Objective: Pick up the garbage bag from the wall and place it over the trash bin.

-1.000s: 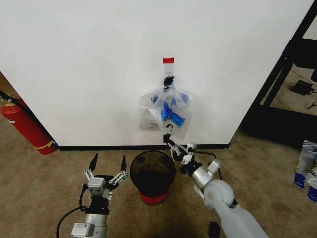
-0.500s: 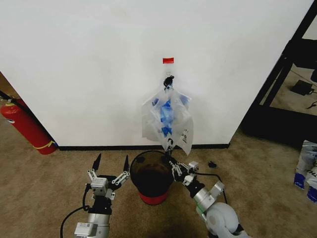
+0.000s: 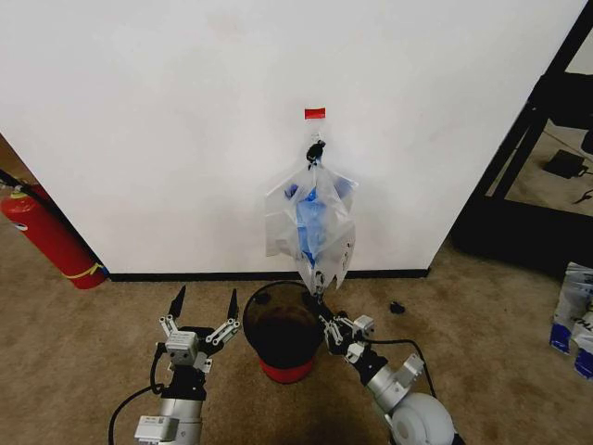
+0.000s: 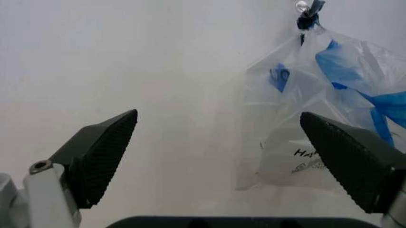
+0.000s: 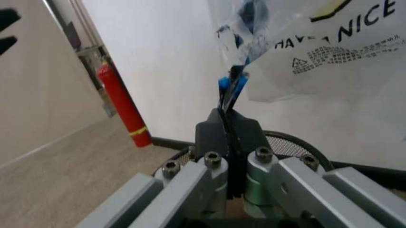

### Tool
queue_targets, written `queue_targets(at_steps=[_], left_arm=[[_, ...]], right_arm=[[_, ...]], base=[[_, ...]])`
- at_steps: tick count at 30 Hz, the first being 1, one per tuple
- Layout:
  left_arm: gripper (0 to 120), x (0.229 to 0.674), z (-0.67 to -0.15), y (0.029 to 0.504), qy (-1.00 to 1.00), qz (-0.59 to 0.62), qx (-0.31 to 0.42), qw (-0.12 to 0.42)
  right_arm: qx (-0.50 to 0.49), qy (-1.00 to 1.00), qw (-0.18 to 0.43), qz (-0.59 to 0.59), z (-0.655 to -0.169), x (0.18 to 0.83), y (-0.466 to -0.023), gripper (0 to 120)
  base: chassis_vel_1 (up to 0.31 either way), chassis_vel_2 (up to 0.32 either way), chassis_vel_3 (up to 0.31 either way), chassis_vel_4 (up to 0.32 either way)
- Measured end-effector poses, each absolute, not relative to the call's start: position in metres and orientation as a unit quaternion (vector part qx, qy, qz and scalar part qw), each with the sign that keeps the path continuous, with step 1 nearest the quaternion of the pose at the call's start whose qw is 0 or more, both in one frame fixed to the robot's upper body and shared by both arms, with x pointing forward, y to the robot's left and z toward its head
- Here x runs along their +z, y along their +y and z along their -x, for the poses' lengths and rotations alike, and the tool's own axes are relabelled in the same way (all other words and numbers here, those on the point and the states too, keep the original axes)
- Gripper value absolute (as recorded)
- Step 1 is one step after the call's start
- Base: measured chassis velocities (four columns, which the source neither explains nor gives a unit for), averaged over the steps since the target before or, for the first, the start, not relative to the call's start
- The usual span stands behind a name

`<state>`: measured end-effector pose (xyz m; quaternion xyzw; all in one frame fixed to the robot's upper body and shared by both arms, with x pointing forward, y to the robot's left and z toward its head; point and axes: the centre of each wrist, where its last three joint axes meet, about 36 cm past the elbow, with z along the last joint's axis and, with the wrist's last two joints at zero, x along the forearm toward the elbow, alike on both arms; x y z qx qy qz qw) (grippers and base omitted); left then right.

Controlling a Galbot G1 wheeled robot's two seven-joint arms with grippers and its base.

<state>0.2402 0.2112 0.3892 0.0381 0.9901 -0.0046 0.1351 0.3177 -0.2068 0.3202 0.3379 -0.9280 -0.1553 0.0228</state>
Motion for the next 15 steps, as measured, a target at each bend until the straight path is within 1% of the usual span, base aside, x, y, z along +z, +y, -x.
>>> queue_targets(at_steps=[15], left_arm=[[100, 0.387, -0.242, 0.210, 0.990, -0.040, -0.004, 0.133]], right_arm=[[-0.087, -0.928, 0.012, -0.361, -0.311, 0.309, -0.214, 0]], base=[[0.000, 0.000, 0.000, 0.000]])
